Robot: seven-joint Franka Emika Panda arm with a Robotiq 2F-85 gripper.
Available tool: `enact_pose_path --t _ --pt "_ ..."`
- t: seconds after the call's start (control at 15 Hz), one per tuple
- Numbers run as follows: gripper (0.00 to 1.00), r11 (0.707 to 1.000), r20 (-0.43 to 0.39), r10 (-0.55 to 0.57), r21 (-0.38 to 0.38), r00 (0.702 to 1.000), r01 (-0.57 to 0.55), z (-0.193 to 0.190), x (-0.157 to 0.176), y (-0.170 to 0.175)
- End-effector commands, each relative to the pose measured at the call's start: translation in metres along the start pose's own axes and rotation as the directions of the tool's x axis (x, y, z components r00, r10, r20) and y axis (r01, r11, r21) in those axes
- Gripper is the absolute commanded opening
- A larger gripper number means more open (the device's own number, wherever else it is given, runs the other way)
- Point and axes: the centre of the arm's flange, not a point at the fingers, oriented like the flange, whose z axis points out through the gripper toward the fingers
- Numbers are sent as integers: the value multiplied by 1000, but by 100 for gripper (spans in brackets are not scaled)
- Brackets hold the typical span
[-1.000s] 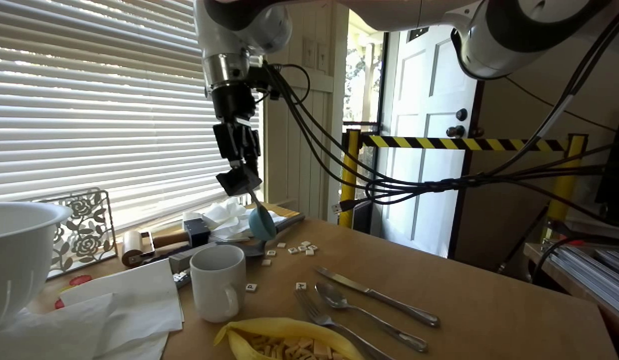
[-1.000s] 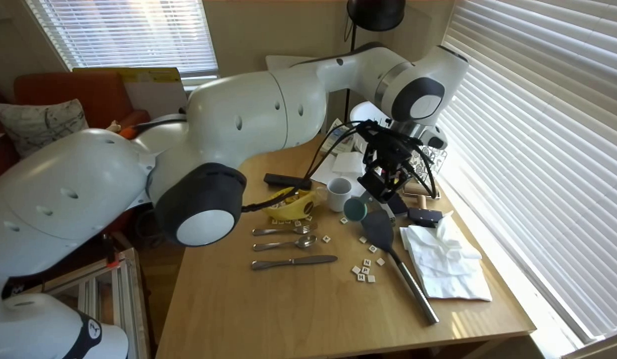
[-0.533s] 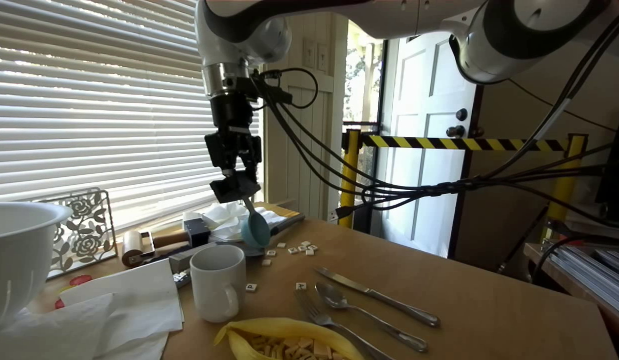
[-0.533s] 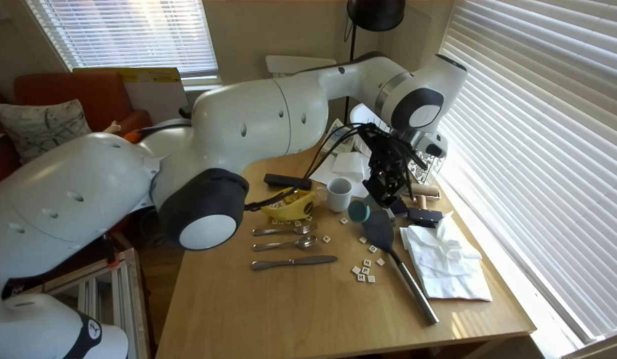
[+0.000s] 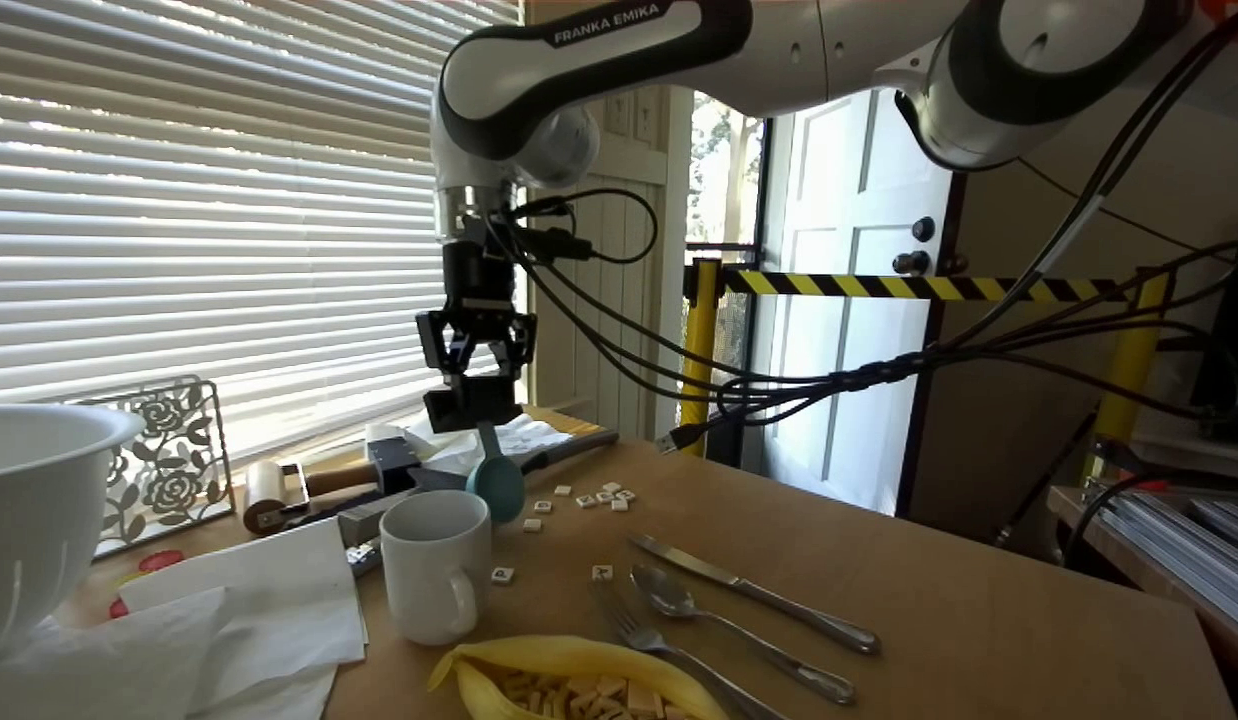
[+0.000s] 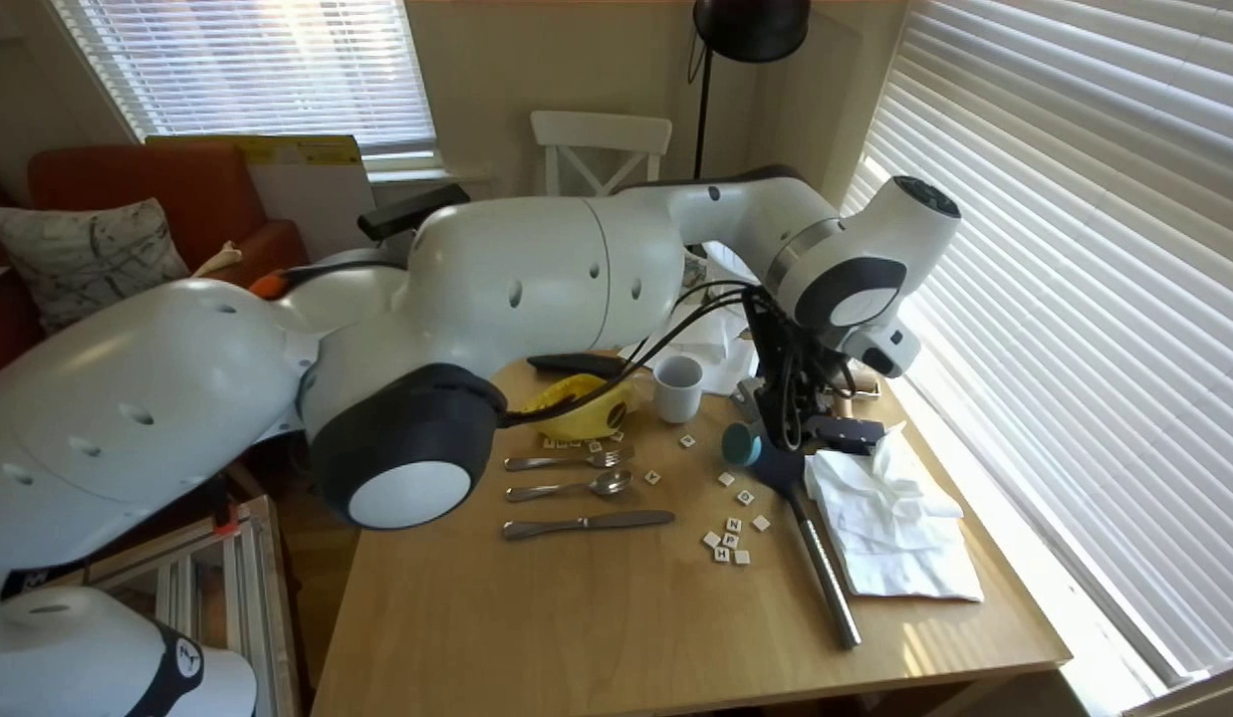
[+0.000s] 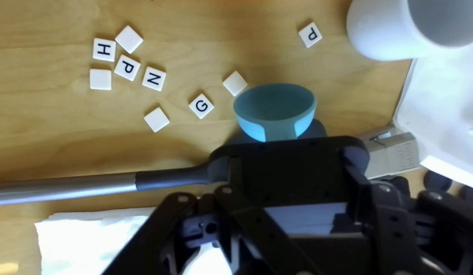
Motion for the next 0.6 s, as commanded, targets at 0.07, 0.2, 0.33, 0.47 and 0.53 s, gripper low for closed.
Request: enact_pose_path --t 0.07,0.2,0.33,0.47,0.53 --pt "35 996 -6 52 79 999 -51 18 -65 37" --pt "35 995 7 50 86 999 -50 18 -67 39" --pt "35 996 33 50 68 998 -52 18 -73 41" --pt "35 998 69 44 43 997 -48 19 -83 44" --pt "35 998 79 46 35 996 -48 19 -89 45"
